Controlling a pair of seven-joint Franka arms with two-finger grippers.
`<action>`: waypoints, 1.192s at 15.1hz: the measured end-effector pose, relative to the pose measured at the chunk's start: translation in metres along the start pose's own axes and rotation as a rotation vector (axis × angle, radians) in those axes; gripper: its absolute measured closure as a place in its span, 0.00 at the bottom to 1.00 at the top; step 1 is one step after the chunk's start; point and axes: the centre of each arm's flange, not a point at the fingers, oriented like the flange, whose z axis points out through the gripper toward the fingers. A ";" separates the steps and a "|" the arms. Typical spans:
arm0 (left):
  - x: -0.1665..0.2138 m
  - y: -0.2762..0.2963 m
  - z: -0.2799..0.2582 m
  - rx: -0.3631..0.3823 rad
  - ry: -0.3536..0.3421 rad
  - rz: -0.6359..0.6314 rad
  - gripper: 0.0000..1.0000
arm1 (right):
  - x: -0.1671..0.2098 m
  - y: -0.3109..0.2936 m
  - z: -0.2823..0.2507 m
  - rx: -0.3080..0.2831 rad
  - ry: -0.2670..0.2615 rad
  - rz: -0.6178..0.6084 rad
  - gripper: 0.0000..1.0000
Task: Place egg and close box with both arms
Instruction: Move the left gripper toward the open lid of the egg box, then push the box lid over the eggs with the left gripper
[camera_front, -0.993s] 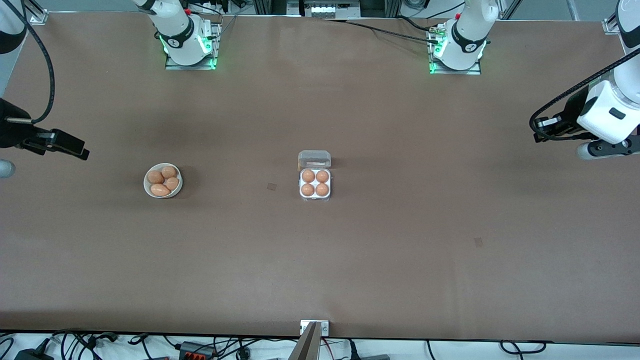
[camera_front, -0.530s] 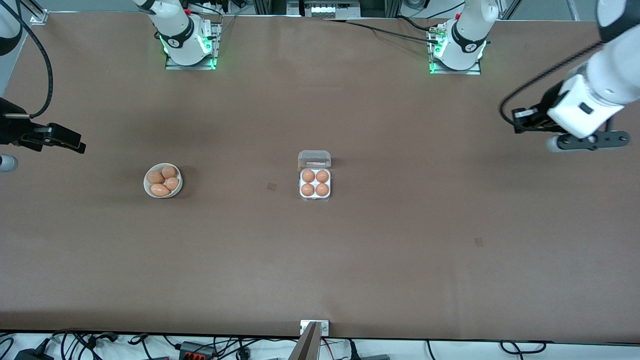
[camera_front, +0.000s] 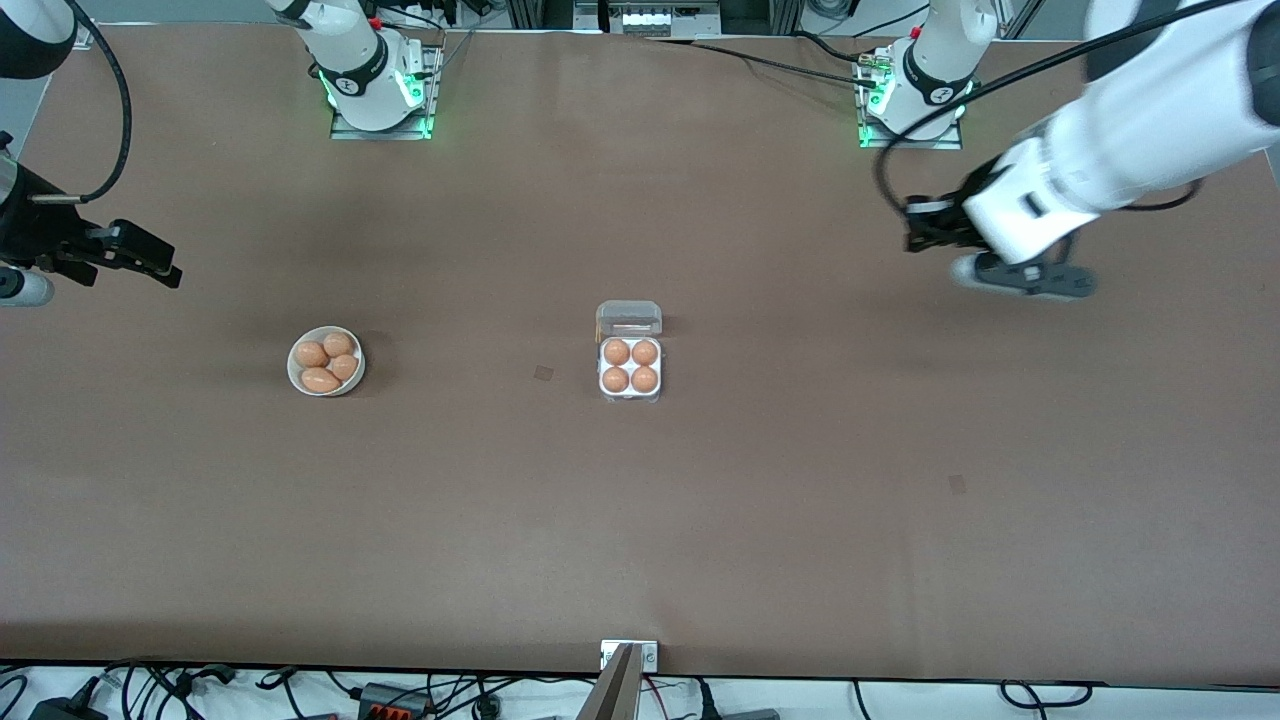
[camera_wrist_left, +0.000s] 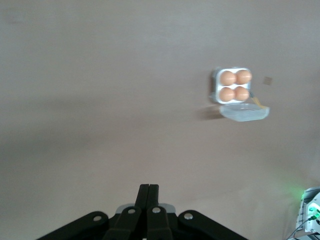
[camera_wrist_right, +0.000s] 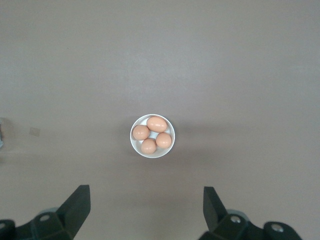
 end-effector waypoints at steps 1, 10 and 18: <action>0.003 0.022 0.016 -0.002 -0.002 0.003 0.99 | -0.001 0.000 0.001 0.000 -0.007 -0.001 0.00; 0.006 0.176 0.197 -0.007 -0.052 0.015 0.99 | -0.004 0.003 0.002 0.000 -0.026 -0.003 0.00; 0.007 0.210 0.288 -0.004 -0.084 -0.025 0.99 | -0.009 0.004 -0.010 -0.001 -0.005 -0.004 0.00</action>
